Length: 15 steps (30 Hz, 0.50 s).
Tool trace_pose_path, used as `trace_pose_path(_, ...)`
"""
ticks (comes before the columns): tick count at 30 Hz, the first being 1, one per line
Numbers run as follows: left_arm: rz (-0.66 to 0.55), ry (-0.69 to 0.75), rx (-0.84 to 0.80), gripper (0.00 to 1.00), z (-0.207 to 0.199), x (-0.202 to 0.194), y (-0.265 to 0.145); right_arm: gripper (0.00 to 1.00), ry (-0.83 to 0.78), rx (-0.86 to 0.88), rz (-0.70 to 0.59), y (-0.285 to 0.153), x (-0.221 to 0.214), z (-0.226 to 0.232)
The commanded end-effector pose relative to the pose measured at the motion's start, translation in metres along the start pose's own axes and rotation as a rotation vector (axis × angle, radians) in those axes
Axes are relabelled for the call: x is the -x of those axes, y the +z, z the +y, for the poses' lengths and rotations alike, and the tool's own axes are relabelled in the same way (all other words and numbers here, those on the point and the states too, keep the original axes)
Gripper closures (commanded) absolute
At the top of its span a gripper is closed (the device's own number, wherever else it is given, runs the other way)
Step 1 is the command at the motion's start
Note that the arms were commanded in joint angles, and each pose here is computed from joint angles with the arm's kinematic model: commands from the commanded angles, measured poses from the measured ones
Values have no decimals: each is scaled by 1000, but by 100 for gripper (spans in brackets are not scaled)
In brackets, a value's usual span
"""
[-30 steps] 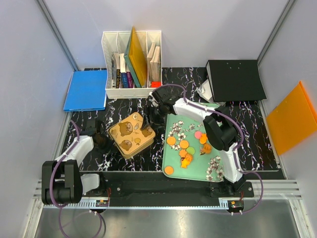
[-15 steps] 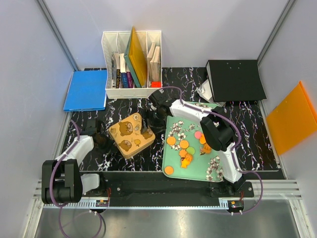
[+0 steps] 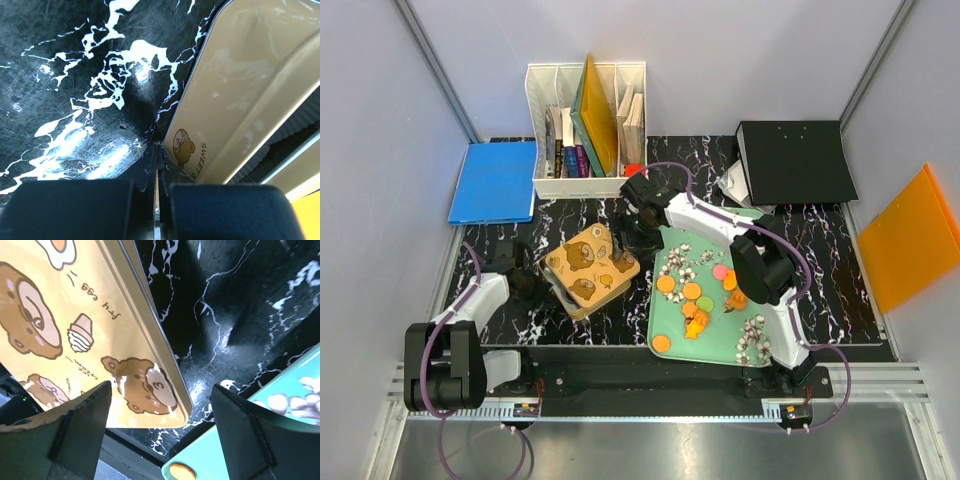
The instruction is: Pack the cookies
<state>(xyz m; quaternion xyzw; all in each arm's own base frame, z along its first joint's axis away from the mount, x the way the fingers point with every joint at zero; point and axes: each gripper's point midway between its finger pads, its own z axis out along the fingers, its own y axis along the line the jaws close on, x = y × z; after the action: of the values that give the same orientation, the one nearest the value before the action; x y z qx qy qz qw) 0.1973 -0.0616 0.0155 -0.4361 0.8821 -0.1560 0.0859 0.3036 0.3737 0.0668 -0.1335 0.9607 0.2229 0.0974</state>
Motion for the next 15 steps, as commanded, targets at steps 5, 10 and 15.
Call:
trace_pose_path(5, -8, 11, -71, 100, -20, 5, -5, 26, -27, 72, -25, -23, 11, 18)
trace_pose_path(10, -11, 8, -75, 100, -20, 5, -6, 36, -45, 115, -4, -20, 7, 34)
trace_pose_path(15, -13, 10, -79, 100, -22, 6, -7, 43, -48, 147, 11, -19, 5, 44)
